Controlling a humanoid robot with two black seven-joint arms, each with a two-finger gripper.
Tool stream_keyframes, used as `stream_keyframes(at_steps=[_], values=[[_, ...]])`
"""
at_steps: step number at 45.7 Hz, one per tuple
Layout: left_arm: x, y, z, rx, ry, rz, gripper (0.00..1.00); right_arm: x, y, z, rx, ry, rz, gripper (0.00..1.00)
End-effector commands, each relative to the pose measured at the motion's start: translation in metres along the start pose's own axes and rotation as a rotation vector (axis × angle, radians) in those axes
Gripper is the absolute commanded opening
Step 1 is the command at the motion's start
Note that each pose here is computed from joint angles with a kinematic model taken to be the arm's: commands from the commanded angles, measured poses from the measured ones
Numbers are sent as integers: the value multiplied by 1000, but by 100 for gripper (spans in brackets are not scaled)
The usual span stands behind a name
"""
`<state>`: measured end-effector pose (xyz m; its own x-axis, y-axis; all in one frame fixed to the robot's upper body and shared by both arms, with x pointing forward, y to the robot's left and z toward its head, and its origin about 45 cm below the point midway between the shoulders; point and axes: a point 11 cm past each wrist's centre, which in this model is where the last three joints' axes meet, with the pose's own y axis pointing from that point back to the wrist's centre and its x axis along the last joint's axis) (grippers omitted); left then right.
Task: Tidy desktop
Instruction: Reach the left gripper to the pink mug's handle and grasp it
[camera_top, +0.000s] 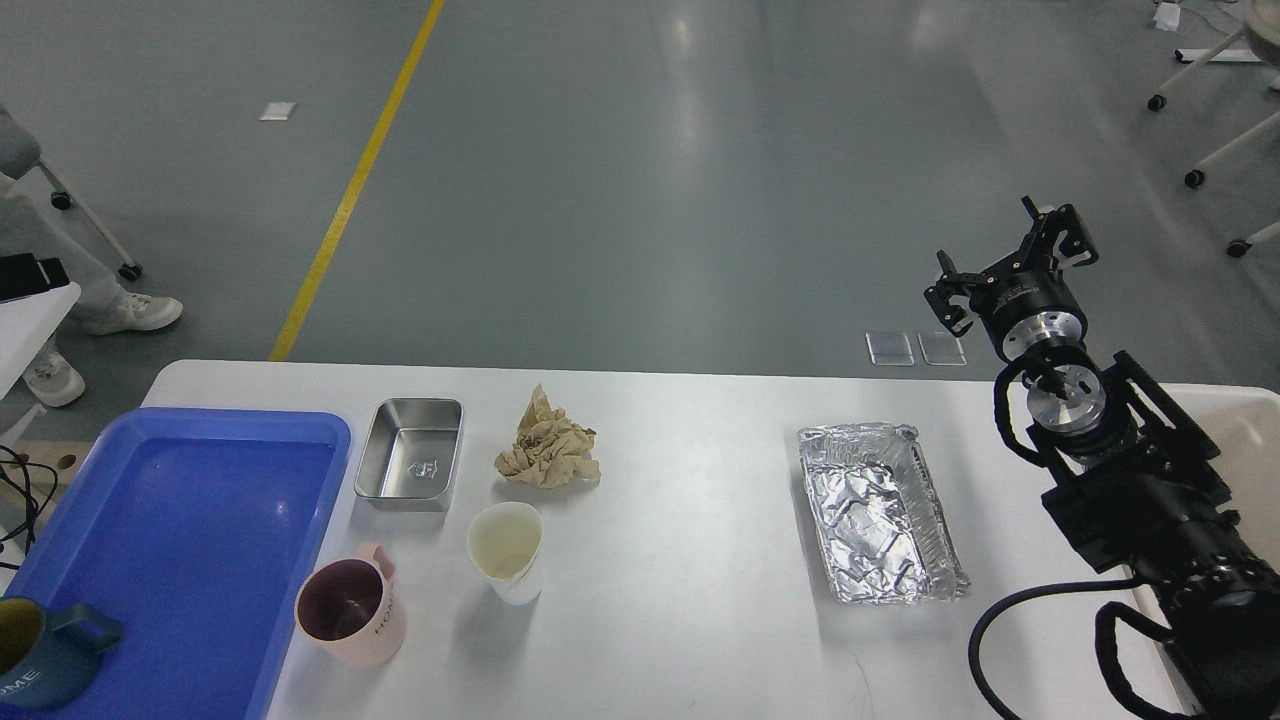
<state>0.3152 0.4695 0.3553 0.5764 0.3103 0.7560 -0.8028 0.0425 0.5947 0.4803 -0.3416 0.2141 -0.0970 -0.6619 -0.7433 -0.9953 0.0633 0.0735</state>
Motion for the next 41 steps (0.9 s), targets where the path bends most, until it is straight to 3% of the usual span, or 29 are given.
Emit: stream_keyframes(at_steps=[1, 18, 33, 41], values=[[5, 7, 9, -19, -31, -6, 85, 4, 2, 2, -5, 2, 7, 100], [-3, 4, 21, -77, -48, -57, 85, 8, 4, 5, -10, 1, 15, 100], [-100, -51, 38, -128, -145, -303, 79, 12, 6, 9, -17, -1, 23, 100], [-132, -59, 40, -136, -171, -389, 77, 16, 8, 11, -20, 0, 30, 100]])
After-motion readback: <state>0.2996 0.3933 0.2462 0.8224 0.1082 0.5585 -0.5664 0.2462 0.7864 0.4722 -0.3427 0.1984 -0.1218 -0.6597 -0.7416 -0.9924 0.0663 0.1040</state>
